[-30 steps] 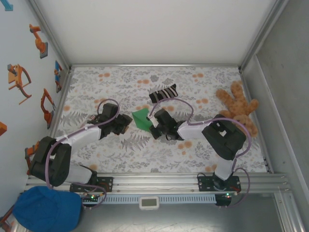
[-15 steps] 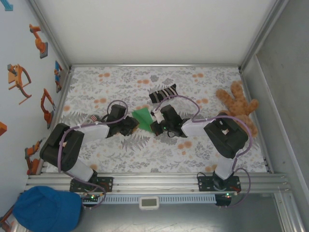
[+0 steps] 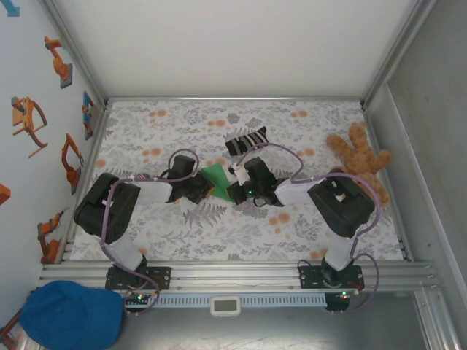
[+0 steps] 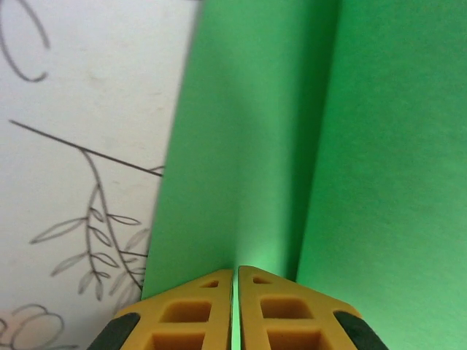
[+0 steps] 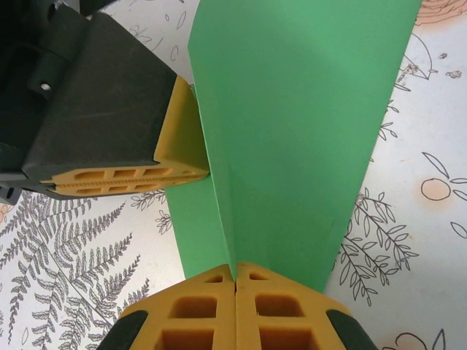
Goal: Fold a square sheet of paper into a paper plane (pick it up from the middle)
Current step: Fourth fold the wing at the center of the table.
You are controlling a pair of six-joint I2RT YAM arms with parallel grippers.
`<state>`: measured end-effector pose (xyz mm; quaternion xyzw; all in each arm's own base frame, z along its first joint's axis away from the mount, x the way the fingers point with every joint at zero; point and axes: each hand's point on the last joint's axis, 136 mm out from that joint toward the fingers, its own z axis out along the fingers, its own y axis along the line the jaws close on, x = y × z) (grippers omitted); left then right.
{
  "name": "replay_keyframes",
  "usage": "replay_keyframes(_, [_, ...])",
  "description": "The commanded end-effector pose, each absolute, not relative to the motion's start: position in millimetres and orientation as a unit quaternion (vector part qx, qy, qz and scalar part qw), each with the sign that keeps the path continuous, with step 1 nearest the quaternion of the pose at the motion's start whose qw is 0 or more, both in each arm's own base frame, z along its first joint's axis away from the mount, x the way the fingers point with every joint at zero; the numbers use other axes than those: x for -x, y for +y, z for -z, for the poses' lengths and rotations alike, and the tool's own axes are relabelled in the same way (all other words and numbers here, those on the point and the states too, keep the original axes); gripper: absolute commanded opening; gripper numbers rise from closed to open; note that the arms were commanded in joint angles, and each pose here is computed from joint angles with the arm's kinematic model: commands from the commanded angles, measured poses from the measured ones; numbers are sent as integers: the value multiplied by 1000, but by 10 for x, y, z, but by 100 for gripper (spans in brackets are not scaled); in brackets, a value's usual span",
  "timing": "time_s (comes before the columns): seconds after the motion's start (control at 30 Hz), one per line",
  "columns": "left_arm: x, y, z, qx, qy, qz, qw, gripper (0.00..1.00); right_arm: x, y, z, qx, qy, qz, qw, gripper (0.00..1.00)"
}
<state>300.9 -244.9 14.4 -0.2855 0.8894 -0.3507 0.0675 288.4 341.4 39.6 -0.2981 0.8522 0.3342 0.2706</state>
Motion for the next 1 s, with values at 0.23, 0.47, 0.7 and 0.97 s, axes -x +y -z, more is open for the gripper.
replay_keyframes(0.23, [-2970,-2450,-41,292,899,324,47,13,-2861,3390,-268,305,857,-328,255,0])
replay_keyframes(0.47, [-2876,-2373,50,301,906,296,31,14,-2875,3364,-263,311,860,-313,257,2])
replay_keyframes(0.7, [-2840,-2378,72,305,907,290,21,15,-2855,3354,-246,321,862,-296,257,9])
replay_keyframes(0.97, [-2831,-2378,72,304,908,288,19,16,-2819,3366,-264,329,860,-293,258,12])
